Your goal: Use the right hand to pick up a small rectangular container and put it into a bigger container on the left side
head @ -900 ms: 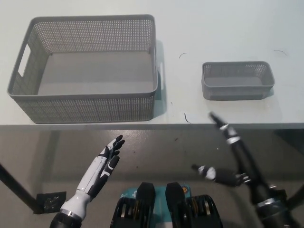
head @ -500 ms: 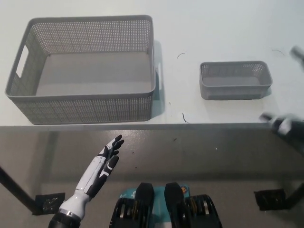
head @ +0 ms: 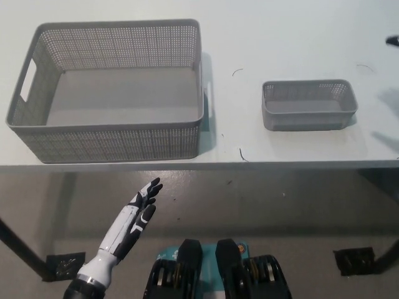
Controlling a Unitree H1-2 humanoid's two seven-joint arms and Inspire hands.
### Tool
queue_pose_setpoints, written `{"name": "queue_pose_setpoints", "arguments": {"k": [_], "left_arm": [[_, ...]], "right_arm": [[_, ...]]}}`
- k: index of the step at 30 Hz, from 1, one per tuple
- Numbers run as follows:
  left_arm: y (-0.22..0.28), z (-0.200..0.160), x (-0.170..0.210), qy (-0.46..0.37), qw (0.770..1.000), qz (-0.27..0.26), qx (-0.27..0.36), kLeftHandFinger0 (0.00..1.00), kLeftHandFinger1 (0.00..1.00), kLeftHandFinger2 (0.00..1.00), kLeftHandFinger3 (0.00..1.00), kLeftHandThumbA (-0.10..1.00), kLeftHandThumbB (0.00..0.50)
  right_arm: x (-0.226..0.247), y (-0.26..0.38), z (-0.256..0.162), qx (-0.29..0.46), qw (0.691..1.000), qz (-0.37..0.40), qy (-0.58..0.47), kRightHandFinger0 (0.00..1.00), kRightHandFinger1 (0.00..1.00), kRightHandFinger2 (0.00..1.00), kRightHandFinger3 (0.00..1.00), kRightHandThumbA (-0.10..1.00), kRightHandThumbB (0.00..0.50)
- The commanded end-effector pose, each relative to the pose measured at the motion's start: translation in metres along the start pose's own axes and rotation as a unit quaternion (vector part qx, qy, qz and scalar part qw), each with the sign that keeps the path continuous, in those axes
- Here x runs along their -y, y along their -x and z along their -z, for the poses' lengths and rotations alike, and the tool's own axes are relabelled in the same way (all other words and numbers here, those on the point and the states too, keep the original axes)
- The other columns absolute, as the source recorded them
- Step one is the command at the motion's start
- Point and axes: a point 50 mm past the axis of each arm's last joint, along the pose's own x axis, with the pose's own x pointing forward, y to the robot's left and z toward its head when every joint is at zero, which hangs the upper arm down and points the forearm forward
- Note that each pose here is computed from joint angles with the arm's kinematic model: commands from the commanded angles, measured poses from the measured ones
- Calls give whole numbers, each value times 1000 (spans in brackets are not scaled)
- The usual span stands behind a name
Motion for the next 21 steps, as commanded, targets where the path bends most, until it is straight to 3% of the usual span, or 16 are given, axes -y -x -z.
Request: {"name": "queue_pose_setpoints", "arguments": {"k": [1,4,9,14,17,21], "left_arm": [[-14,-16,-19,-25,999,-1,48,1000,1000,1000,1000,1000,310],[-14,-15,-19,-27,999,1,46,1000,1000,1000,1000,1000,307],[-13,-15,-19,-25,999,2,48,1000,1000,1000,1000,1000,302],[-12,-14,-18,-27,999,4,46,1000,1000,1000,1000,1000,295],[-12,-13,-16,-25,999,4,45,1000,1000,1000,1000,1000,290],[-12,-14,-16,-27,999,3,44,1000,1000,1000,1000,1000,295]], "right_arm": [[109,-63,-14,-120,980,-137,79,1000,1000,1000,1000,1000,316],[106,-84,-11,-141,968,-171,116,1000,1000,1000,1000,1000,378],[95,-115,-10,-158,957,-204,132,1000,1000,1000,1000,1000,380],[74,-150,-17,-183,937,-258,144,1000,1000,1000,1000,1000,350],[60,-168,-24,-195,926,-273,175,1000,1000,1000,1000,1000,376],[41,-186,-34,-198,919,-294,174,1000,1000,1000,1000,1000,339]]}}
